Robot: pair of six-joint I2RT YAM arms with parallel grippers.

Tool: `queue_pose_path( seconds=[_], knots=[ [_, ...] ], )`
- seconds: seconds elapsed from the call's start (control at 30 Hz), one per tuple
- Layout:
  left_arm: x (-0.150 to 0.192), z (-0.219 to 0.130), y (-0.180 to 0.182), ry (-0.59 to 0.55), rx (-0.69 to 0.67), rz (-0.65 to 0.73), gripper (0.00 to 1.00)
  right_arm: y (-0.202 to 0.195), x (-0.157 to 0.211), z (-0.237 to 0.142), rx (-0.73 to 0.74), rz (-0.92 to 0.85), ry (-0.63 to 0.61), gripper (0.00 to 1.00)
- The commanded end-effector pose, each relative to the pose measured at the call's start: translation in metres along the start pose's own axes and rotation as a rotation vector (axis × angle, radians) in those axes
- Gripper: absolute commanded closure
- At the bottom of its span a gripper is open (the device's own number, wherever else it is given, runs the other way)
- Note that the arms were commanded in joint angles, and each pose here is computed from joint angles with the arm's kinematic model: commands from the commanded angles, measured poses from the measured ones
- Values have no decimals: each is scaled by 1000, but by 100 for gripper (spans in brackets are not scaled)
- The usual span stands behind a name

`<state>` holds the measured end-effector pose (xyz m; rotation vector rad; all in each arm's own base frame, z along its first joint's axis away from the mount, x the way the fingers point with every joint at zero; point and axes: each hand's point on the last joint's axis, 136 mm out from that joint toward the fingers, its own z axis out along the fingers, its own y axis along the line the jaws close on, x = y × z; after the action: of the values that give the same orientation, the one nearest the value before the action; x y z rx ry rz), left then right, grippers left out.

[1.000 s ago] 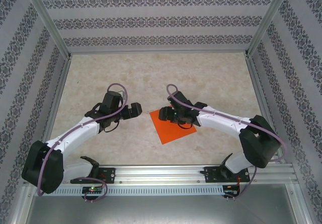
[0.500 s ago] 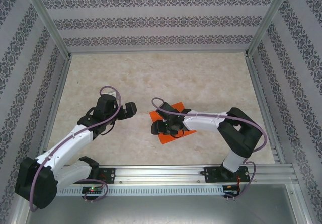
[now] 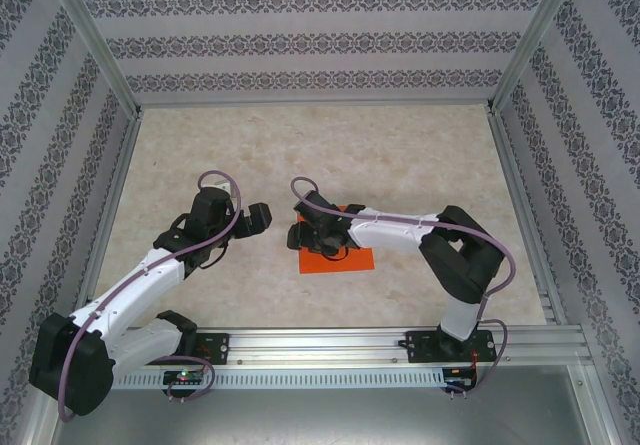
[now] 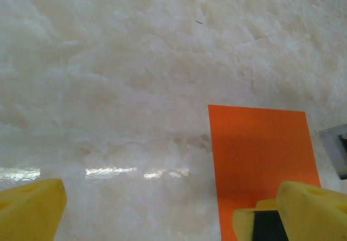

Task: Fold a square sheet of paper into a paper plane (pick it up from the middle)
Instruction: Move the square sheet of paper to the center of the table, then fold the square sheet of paper in half at the center of the table.

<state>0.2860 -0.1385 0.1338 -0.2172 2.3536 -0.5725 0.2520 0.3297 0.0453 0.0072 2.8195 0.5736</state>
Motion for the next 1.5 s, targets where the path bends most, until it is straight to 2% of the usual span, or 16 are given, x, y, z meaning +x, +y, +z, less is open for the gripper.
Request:
queue_pose_path(
  seconds=[0.0,0.1,0.17,0.37,0.53,0.77,1.0,1.23,1.47],
  knots=[
    [2,-2,-1,-10,13,28,0,-26,-22,-46,190,-53,-131,27],
    [0,-1,-3,-24,24,1,0,-61,-27,-60,344,-47,-171,12],
    [-1,3,-2,-24,29,-32,0,-71,-27,-58,380,-67,-149,2],
    [4,13,-7,26,59,-27,0,-69,-21,-43,462,-156,-22,2],
    [10,18,-10,77,65,-8,0,-60,-19,-27,447,-196,48,2],
    [11,19,-12,90,74,5,0,-54,-24,-10,352,-144,91,2],
    [14,20,-14,101,90,12,0,-61,-27,3,320,-83,135,2],
    [16,20,-12,98,88,8,0,-68,-19,16,347,-97,180,2],
    [17,21,-14,111,93,13,0,-89,2,29,438,-116,249,2]
  ],
)
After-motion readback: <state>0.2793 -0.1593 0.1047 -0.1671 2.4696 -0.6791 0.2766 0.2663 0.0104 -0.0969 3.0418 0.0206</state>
